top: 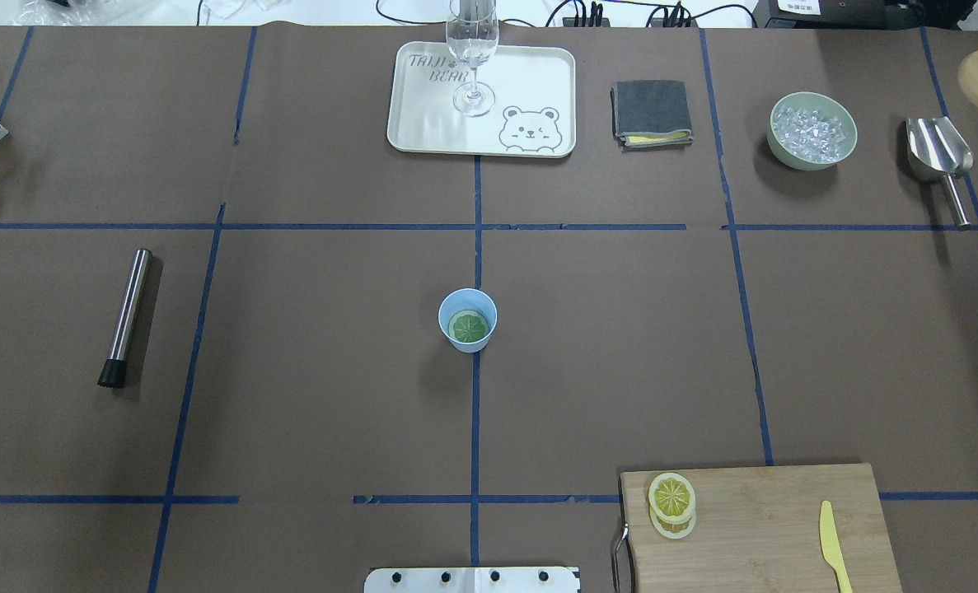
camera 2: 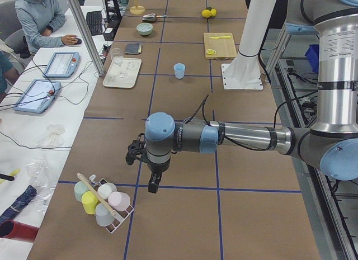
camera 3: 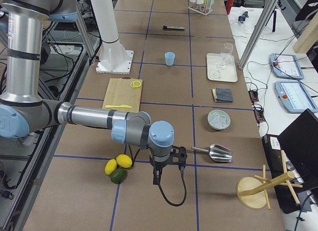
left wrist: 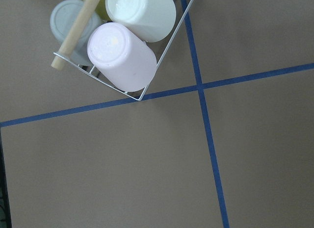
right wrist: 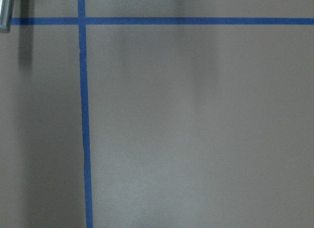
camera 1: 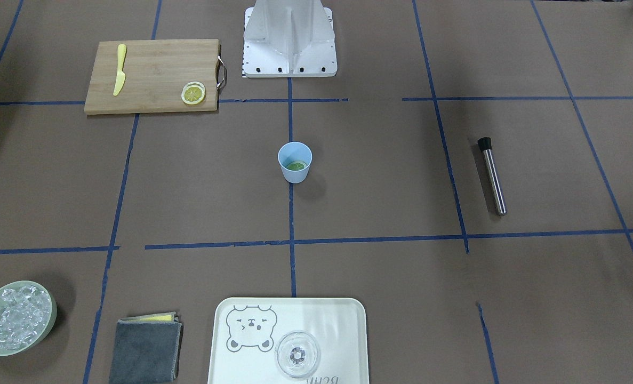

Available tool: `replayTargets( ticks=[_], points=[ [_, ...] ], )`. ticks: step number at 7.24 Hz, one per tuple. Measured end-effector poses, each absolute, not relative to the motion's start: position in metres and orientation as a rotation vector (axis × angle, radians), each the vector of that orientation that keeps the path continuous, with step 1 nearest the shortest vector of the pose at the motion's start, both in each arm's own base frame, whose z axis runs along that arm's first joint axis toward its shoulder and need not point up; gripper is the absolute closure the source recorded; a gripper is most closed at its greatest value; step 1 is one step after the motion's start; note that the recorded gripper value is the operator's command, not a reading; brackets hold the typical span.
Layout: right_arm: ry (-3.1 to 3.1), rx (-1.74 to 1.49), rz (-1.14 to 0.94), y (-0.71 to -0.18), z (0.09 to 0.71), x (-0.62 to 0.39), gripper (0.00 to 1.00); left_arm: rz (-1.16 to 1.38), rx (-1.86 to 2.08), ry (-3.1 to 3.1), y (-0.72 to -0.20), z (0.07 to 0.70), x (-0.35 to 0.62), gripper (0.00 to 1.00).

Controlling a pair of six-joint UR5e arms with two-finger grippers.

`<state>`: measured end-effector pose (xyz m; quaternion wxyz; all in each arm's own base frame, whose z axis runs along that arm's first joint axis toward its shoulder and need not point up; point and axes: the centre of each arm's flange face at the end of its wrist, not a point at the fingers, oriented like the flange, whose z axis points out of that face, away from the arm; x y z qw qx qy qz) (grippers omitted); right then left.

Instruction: Squeeze lemon into cup

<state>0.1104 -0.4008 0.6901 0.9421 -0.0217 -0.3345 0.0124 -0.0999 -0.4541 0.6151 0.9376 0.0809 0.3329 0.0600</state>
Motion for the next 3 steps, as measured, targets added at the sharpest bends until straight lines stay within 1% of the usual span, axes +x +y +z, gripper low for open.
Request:
replayTargets(
  ticks=[3],
  points=[
    [-0.683,-0.046,0.027,-0.3998,0.6912,0.1108,0.0,0.122,0.166,0.68,-0.454,0.6141,-0.0999,0.0]
  ],
)
